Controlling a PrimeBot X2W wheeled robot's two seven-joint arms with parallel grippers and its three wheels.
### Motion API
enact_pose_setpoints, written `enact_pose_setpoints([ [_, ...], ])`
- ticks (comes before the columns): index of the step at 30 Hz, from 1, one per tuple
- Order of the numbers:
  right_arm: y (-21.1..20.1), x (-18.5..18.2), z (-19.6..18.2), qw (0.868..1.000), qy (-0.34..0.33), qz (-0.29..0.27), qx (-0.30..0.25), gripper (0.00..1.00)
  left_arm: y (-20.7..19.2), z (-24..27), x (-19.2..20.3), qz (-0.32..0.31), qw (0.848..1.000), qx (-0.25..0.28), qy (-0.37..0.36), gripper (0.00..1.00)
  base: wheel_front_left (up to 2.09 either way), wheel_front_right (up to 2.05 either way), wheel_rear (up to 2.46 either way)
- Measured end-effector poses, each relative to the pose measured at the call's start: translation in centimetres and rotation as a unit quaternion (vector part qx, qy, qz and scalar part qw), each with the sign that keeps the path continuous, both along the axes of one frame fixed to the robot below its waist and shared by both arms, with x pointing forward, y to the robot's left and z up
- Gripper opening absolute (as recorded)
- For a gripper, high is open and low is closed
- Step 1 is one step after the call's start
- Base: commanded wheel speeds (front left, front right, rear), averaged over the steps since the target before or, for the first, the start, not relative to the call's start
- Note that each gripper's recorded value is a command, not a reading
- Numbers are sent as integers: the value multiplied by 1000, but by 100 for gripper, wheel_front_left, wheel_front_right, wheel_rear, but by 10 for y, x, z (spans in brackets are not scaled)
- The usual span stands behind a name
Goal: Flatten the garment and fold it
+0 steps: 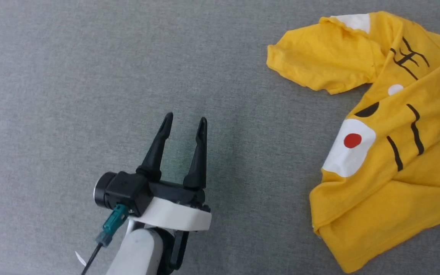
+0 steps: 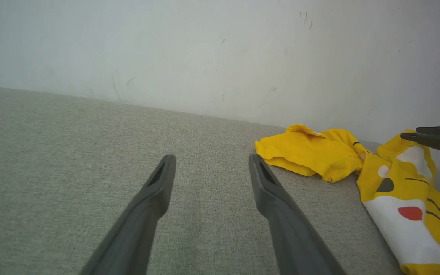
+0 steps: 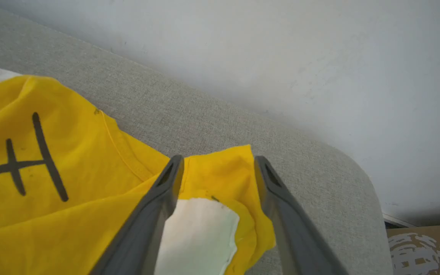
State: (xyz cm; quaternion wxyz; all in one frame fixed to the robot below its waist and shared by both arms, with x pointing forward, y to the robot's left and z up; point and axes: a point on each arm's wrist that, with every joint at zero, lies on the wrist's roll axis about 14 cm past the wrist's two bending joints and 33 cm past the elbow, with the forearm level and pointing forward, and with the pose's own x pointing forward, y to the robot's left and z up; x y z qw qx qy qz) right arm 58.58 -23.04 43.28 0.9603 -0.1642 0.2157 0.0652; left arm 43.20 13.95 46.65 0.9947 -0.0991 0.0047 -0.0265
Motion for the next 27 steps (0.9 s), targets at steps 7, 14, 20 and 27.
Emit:
enact_pose_setpoints([
  [7, 9, -7, 61, 991, -110, 1, 70, 100, -5, 13, 2, -8, 1000, 5, -20, 100, 0, 0, 0],
  [14, 12, -74, 63, 977, -140, -40, 157, 100, -14, 25, -4, -22, 999, 5, -37, 100, 0, 0, 0],
  [20, 0, -140, 47, 963, -151, -116, 192, 100, -19, 23, -12, -32, 999, 7, -32, 100, 0, 0, 0],
  [27, -1, -172, 33, 957, -145, -130, 213, 100, -23, 15, -16, -39, 999, 5, -19, 100, 0, 0, 0],
])
